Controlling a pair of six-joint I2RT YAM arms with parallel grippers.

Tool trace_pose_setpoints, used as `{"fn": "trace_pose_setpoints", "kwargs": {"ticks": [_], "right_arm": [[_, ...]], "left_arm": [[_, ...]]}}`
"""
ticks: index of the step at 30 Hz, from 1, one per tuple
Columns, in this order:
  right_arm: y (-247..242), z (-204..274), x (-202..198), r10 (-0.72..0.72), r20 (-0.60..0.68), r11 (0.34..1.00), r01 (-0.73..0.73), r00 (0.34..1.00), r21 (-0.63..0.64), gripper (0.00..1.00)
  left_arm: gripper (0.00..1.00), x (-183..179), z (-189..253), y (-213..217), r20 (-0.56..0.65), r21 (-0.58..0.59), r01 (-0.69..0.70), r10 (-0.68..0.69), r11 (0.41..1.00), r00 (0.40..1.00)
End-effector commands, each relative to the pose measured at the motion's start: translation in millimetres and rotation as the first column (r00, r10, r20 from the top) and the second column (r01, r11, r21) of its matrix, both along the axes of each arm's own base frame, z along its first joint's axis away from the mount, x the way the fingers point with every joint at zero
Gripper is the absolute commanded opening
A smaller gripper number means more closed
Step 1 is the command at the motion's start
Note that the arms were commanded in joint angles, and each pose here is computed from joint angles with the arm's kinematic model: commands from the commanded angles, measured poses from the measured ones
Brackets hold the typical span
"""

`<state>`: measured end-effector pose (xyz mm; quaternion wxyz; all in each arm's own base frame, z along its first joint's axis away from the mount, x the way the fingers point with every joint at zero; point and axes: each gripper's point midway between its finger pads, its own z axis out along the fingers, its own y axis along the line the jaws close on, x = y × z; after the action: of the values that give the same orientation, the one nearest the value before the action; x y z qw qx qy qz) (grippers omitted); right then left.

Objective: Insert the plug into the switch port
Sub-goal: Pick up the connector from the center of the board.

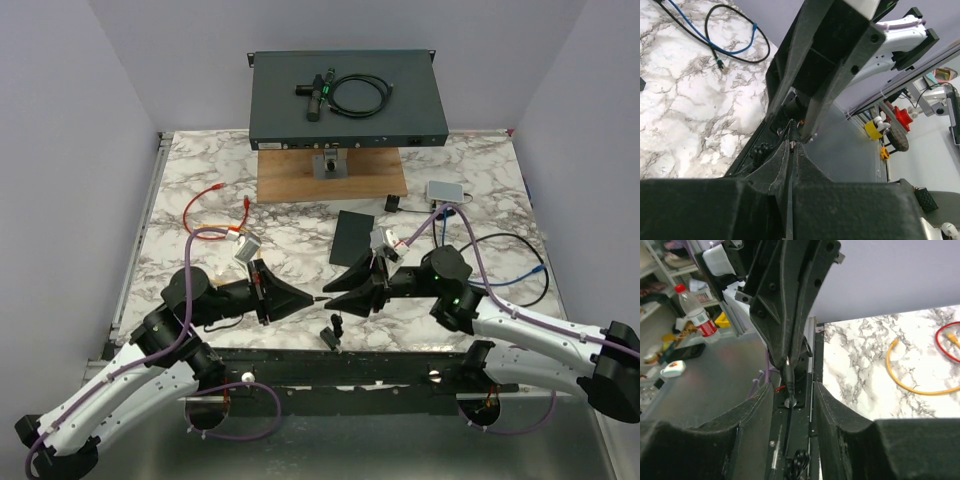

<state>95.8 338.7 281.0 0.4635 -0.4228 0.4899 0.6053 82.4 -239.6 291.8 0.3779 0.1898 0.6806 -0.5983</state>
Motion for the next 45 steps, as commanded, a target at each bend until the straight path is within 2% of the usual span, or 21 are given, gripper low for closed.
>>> {"fn": "trace_pose_setpoints", "kwargs": {"ticks": [1, 9, 18, 24, 34, 38, 45], "right_arm": [[-5, -3, 4, -0.017, 0.099, 0.992, 0.028, 0.995, -0.120, 0.42], [-12, -7, 24, -0.087, 0.234, 0.964, 0.141, 0.968, -0.226, 0.45], [-4, -22, 28, -0.045, 0.281, 0.949, 0.129, 0.959, -0.288, 0.45], [1, -22, 30, -0.033, 0.301, 0.944, 0.128, 0.953, -0.304, 0.45], [17, -29, 20, 0.050, 0.302, 0.939, 0.058, 0.952, -0.339, 0.45], [20, -43, 12, 0.102, 0.274, 0.921, 0.014, 0.956, -0.390, 0.45], [24, -49, 4, 0.129, 0.265, 0.916, -0.012, 0.956, -0.401, 0.40]], "left_arm": [[0.00, 3, -8, -3, 0.023, 0.053, 0.016, -0.017, 0.998, 1.000], [0.00, 10, -28, -3, 0.036, 0.200, 0.022, -0.030, 0.979, 0.999], [0.00, 6, -33, 6, 0.059, 0.333, 0.057, -0.081, 0.941, 0.995], [0.00, 6, -46, 14, 0.030, 0.429, 0.063, -0.084, 0.901, 0.996], [0.00, 6, -56, 20, 0.005, 0.488, 0.067, -0.080, 0.870, 0.997], [0.00, 7, -58, 22, -0.002, 0.504, 0.062, -0.070, 0.861, 0.998], [0.00, 8, -62, 22, -0.014, 0.519, 0.066, -0.068, 0.852, 0.998]]}}
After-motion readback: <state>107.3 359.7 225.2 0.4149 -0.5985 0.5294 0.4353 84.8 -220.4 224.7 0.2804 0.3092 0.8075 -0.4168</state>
